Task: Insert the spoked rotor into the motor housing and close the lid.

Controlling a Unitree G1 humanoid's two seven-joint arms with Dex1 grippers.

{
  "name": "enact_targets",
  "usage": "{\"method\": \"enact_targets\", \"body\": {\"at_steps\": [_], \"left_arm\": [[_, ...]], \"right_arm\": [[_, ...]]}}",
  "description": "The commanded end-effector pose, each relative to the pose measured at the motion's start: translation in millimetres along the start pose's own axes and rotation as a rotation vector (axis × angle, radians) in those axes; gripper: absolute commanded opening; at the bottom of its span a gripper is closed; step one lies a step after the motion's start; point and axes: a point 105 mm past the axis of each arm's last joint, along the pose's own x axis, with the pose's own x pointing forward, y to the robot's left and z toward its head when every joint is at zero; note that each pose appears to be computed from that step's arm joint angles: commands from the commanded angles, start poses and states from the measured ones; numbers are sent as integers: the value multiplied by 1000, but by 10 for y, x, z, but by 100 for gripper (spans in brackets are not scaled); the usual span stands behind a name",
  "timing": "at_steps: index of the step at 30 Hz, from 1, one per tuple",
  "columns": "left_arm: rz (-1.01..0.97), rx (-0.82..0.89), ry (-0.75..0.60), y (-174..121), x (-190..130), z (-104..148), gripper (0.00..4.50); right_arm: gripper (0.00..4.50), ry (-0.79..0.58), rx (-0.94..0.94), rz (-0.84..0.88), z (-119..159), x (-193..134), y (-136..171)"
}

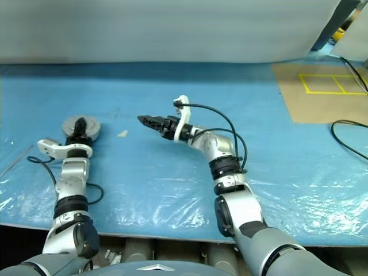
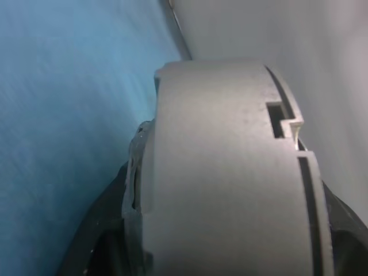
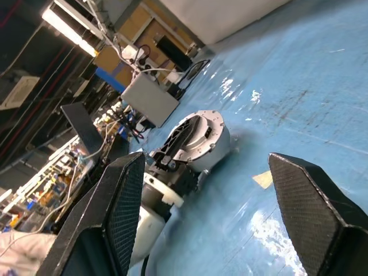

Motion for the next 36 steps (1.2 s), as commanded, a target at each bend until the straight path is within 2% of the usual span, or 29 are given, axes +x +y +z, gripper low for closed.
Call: {"method": "enact_targets", "body": {"at_steps": [1, 6, 7, 11, 15, 18, 20, 22, 25, 31, 36], "left_arm": [[-45, 17, -112, -110, 105, 293, 282], [36, -3, -169, 78, 111, 442, 282], [47, -8, -184, 105, 104, 468, 336], [123, -35, -276, 269, 6, 614, 448], [156, 10, -371, 344, -150, 766, 448], [181, 134, -483, 331, -317, 984, 448], [161, 263, -501, 233, -382, 1062, 448], [53, 500, -408, 4, -363, 956, 448], [-193, 737, -205, -336, -381, 555, 448], [-682, 903, 190, -811, -686, -302, 448], [-891, 967, 396, -894, -868, -622, 448]], "right_arm": [[359, -12, -73, 35, 103, -13, 126], [359, 10, -119, 27, 82, -77, 149], [363, 17, -130, 24, 78, -89, 147], [363, 54, -210, -2, 63, -166, 115], [363, 90, -309, -40, 63, -262, 52], [363, 110, -403, -79, 69, -343, -19], [363, 120, -469, -101, 60, -401, -65], [363, 127, -543, -123, 24, -462, -114], [363, 138, -632, -154, -68, -551, -179], [363, 80, -746, -225, -88, -688, -253], [363, 47, -796, -264, -51, -763, -304]]}}
